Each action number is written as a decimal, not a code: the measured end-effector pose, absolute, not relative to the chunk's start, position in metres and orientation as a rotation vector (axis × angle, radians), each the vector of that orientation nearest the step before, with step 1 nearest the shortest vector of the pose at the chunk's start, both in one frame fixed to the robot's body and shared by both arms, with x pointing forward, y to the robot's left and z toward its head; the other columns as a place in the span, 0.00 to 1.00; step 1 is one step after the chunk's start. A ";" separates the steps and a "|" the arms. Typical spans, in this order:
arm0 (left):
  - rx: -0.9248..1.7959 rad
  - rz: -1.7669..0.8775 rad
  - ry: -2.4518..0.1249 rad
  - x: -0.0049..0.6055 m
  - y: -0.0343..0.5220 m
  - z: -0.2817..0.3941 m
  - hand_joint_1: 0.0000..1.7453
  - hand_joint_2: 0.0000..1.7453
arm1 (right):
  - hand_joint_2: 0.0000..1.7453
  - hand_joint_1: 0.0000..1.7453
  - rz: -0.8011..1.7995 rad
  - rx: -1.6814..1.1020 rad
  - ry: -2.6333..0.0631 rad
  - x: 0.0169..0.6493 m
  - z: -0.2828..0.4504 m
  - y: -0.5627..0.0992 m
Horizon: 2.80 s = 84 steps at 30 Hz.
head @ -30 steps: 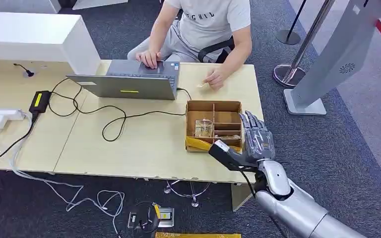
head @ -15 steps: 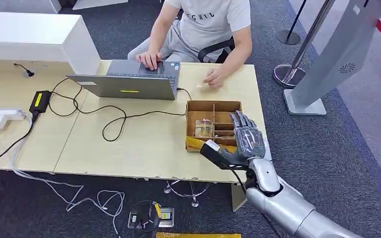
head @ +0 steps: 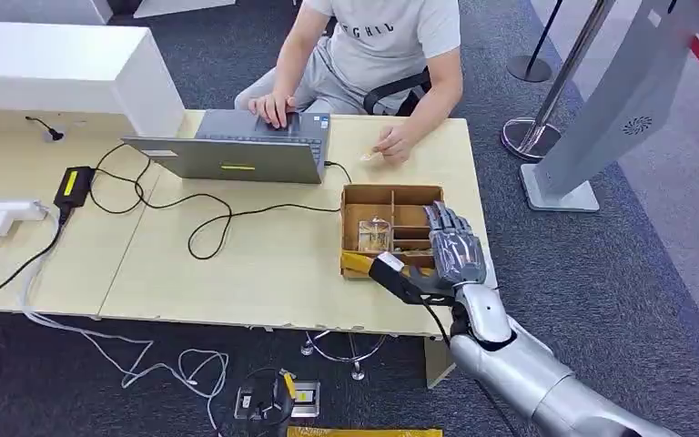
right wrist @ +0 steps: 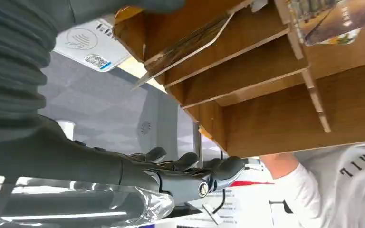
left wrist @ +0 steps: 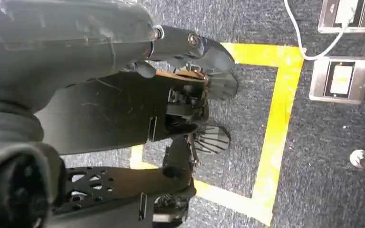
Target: Pass the card to the sensor for recognition and then transmit it.
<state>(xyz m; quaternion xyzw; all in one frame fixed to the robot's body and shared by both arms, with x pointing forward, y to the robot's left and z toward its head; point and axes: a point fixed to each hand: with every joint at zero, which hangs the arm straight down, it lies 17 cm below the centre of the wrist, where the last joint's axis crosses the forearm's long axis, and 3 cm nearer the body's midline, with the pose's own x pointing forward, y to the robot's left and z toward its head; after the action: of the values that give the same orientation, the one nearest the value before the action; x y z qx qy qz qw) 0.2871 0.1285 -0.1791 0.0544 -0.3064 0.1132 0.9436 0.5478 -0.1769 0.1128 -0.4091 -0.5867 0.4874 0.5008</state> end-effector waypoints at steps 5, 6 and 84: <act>0.089 0.121 -0.546 0.213 0.222 -0.236 0.00 0.00 | 1.00 1.00 1.162 -1.066 -1.321 0.547 0.099 -0.225; 0.120 0.116 -0.517 0.195 0.244 -0.244 0.00 0.00 | 1.00 1.00 1.163 -1.065 -1.324 0.547 0.099 -0.225; 0.282 -0.019 -0.368 0.131 0.347 -0.266 0.00 0.00 | 1.00 0.00 1.170 -0.920 -1.416 0.547 0.130 -0.181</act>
<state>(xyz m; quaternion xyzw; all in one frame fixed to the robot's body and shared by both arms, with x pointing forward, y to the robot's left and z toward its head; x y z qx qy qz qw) 0.1310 0.3468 -0.2661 0.1397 -0.1822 -0.0093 0.9732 0.5470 -0.1813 0.1304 -0.3834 -0.5898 0.4874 0.5172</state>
